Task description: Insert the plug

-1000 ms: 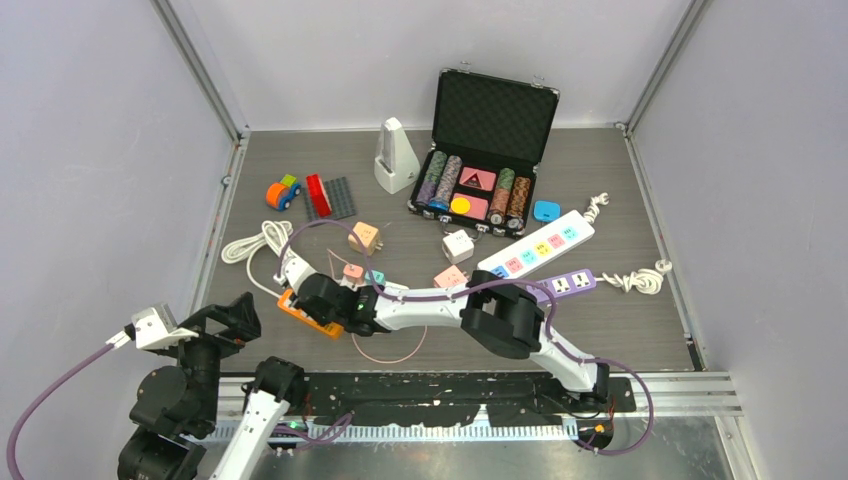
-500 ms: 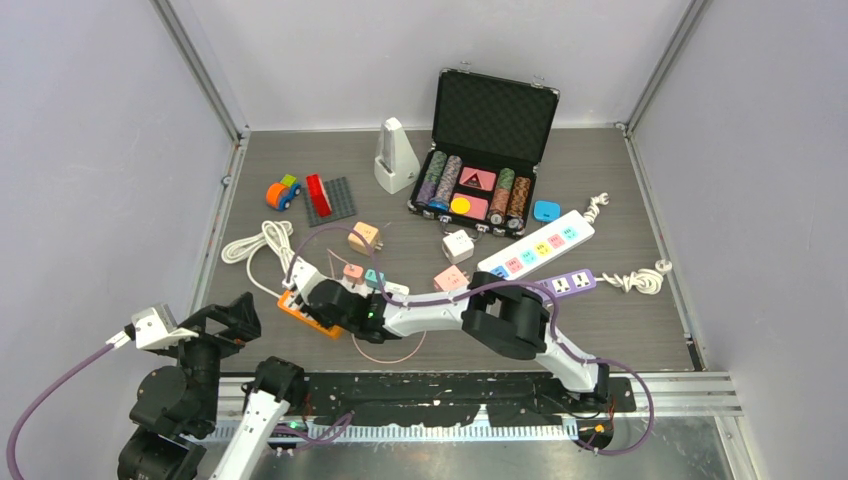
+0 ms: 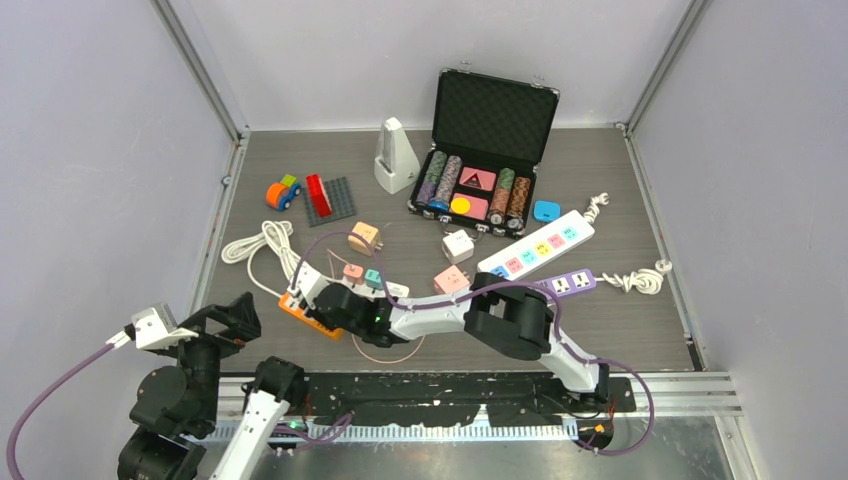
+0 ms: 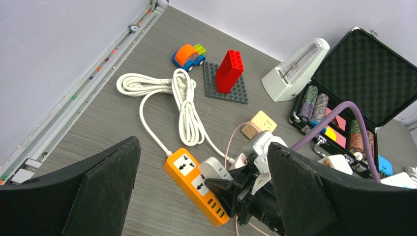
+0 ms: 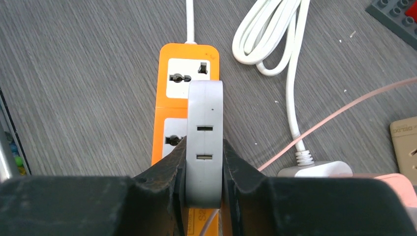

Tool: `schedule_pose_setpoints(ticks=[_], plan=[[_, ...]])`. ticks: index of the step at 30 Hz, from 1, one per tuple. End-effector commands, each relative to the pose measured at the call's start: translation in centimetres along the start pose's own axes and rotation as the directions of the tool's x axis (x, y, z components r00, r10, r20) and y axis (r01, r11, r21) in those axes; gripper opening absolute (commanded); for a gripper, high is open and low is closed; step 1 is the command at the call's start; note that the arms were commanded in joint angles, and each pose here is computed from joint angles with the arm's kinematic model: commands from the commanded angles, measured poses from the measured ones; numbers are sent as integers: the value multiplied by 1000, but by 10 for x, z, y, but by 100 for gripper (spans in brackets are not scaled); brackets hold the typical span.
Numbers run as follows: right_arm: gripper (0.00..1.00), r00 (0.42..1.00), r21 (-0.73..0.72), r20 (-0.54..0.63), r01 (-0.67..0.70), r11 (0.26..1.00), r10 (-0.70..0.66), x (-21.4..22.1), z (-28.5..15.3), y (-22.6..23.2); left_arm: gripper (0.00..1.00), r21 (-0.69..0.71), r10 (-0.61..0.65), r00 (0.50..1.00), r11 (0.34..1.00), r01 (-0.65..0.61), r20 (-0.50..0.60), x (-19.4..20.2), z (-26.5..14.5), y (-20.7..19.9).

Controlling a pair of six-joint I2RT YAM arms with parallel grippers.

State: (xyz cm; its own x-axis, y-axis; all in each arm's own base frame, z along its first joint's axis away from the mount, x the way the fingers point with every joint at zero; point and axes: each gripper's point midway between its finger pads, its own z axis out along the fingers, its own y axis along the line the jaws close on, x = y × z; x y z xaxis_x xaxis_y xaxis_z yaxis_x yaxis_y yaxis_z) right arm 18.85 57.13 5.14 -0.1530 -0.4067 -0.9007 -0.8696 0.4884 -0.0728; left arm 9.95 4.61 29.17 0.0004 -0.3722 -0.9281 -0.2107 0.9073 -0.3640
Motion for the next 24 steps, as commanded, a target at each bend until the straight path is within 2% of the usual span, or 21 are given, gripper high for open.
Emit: schedule_pose_setpoints(ticks=[1,5,8,12,15,18,24], plan=[[6,823,-118,-529,172,978,-209,174,-34,-2,100,15,-37,998,999,36,58,-11,-5,1],[6,770,-144,-596,174,974,-226,198,-38,0,100,13,-36,998,999,35,57,-11,-5,1],[5,760,-151,-615,151,977,-212,204,-42,2,100,13,-34,998,999,34,57,-11,-4,1],[5,785,-140,-592,121,983,-181,186,-44,5,99,16,-36,998,999,36,58,-12,-4,0],[6,823,-132,-551,77,988,-138,147,-43,10,99,21,-38,998,999,36,59,-13,-4,-2],[14,861,-134,-500,32,990,-96,107,-39,18,100,23,-39,997,999,38,62,-15,-4,-3],[44,897,-119,-438,19,993,-69,69,-34,18,100,26,-33,998,999,31,61,-16,-3,-4]])
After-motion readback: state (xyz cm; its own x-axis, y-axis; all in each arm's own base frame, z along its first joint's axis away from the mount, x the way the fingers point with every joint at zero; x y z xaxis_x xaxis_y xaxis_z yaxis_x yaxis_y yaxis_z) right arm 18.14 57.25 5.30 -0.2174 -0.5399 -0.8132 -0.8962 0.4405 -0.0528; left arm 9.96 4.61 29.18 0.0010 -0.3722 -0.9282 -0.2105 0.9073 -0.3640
